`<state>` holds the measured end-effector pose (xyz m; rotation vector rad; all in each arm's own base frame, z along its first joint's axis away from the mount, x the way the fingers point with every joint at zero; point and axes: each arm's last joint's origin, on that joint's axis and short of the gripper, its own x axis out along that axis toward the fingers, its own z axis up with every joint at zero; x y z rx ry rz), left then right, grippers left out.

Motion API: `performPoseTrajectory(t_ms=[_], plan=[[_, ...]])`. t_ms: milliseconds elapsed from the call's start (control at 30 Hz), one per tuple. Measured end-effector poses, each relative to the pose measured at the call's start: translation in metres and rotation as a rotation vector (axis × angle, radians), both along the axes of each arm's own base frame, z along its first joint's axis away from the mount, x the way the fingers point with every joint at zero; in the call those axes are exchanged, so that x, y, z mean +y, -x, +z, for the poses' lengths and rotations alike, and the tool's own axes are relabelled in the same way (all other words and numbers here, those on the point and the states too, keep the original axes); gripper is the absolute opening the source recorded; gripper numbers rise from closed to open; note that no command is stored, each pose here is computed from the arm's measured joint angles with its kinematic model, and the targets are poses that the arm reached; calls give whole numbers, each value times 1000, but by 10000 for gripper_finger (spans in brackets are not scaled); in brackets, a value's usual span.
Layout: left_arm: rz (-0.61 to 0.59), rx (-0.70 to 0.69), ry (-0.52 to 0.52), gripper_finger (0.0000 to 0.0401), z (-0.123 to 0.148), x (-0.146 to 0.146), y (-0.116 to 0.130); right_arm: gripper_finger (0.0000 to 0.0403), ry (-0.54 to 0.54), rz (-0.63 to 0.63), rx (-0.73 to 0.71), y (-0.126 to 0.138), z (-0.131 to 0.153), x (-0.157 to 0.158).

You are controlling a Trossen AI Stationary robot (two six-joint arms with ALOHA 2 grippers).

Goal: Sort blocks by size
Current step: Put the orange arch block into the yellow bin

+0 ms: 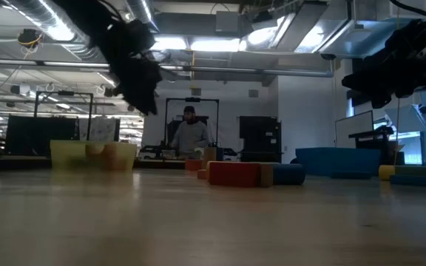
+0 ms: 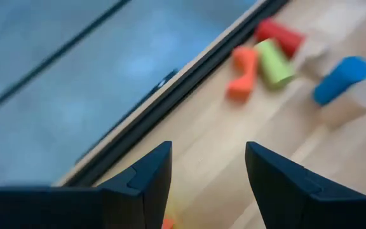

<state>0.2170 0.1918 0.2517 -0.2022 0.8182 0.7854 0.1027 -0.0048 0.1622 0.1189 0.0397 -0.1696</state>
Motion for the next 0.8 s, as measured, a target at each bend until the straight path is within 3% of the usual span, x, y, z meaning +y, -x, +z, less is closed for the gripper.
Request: performPoseTrajectory(t_ms=[267,800], plan=[[-101,28,-18,182,-27,1,-32,46,1,-4,-1,0,0,0],[-213,161,1,182,-62,55,-103,46,1,-6,-1,0,0,0]])
